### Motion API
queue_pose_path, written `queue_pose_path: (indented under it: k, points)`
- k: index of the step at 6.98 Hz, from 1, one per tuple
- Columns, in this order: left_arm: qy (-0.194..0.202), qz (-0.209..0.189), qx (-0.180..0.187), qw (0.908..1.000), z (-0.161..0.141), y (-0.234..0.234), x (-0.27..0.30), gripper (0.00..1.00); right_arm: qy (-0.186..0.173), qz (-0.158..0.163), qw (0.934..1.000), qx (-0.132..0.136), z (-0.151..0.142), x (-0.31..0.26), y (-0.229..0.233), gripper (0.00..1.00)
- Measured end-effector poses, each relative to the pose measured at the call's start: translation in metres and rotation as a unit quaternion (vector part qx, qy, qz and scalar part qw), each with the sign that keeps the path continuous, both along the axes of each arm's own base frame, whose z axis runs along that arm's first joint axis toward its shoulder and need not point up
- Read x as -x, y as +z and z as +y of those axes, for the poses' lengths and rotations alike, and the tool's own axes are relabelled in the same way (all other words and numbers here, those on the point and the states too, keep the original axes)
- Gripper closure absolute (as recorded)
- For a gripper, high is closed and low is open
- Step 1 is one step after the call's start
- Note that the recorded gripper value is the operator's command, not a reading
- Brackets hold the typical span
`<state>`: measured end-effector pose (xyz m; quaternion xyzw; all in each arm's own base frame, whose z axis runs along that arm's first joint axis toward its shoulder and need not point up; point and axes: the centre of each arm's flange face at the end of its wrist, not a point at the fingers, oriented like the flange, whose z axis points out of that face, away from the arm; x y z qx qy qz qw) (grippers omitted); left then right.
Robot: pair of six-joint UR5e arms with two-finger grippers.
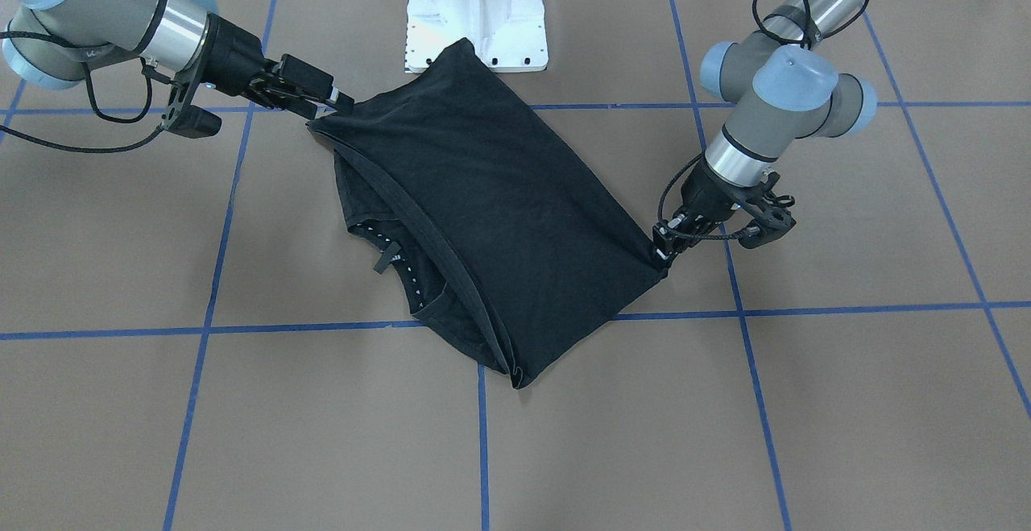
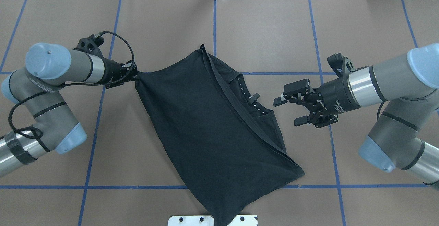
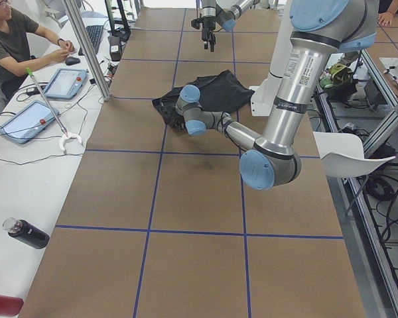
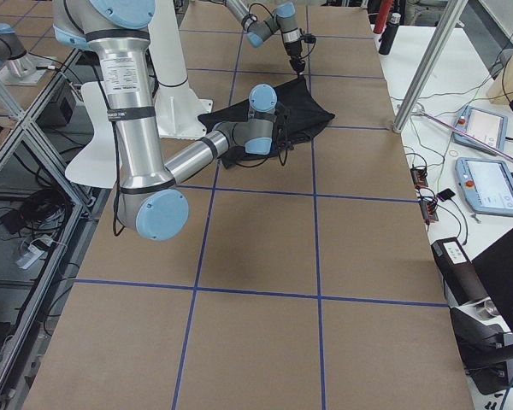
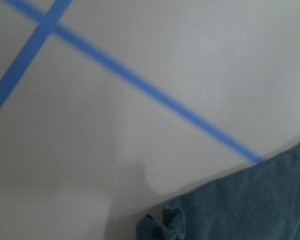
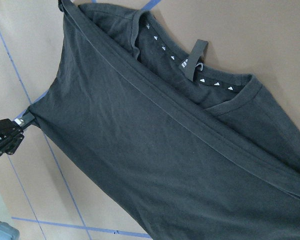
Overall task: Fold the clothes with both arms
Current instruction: 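Pull the held corner away from the robot with the left gripper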
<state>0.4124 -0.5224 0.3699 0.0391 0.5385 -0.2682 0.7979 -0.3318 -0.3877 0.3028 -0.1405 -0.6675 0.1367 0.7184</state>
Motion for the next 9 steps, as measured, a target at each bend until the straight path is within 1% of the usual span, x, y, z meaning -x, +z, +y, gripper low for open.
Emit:
queue_pose_path:
  k: [2, 3, 4, 6, 9]
  points:
    - [-0.035, -0.009, -0.008, 0.9993, -0.061, -0.021, -0.01, 1.0, 0.008, 0.0, 1.0, -0.001, -0.005, -0.006, 0.0, 0.0]
    - [-0.051, -0.013, -0.012, 0.9985, -0.086, -0.036, -0.022, 1.0, 0.011, 0.0, 0.9999, -0.001, -0.007, -0.009, 0.001, 0.0]
    - [-0.063, -0.015, -0.018, 0.9978, -0.105, -0.052, -0.034, 1.0, 0.013, 0.001, 0.9999, 0.0, -0.009, -0.011, 0.002, 0.0]
    - [-0.083, -0.005, -0.038, 0.9958, -0.131, -0.076, -0.052, 1.0, 0.017, 0.002, 0.9998, 0.001, -0.011, -0.014, 0.003, 0.0]
    - [-0.108, 0.016, -0.074, 0.9913, -0.142, -0.08, -0.072, 1.0, 0.024, 0.003, 0.9997, 0.001, -0.014, -0.02, 0.004, 0.0]
